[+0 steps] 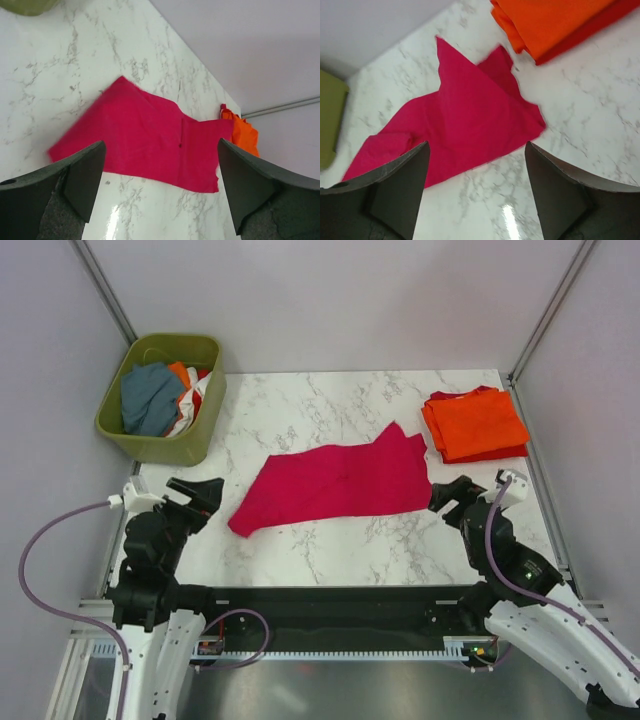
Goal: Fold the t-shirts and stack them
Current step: Flatten the tshirt out
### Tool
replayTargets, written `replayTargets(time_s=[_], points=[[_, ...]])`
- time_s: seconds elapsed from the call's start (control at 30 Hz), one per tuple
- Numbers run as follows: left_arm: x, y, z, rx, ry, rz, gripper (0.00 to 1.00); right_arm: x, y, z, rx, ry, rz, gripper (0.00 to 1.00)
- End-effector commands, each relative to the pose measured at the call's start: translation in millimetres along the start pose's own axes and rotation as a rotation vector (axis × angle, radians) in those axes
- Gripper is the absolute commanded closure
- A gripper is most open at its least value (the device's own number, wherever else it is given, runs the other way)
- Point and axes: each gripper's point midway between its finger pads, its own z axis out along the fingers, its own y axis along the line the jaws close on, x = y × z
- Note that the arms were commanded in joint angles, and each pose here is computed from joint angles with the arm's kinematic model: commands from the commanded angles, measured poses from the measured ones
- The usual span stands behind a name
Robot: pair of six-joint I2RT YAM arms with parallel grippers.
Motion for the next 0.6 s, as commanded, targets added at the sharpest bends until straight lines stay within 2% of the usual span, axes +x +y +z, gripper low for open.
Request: replayTargets(time_s=[0.0,0.13,0.27,0.47,0.57], points=[[-1,11,-10,0.006,-0.054,0.026,0.00,22,-12,-4,-0.016,0.055,-0.003,0.15],[17,15,7,-0.025,0.061,0.072,0.00,32,2,4,-0.025,0.132,-0.137,0.20],[39,23,28,-0.070,0.190,0.075,0.00,55,9,31,0.050,0.231,-0.318,0.25],[67,15,60,-0.021,0.341,0.096,0.00,68,22,75,0.126,0.240,-0.483,0.30],[72,12,69,-0.020,0.356,0.117,0.00,76,35,105,0.135,0.269,-0.496,0.30]])
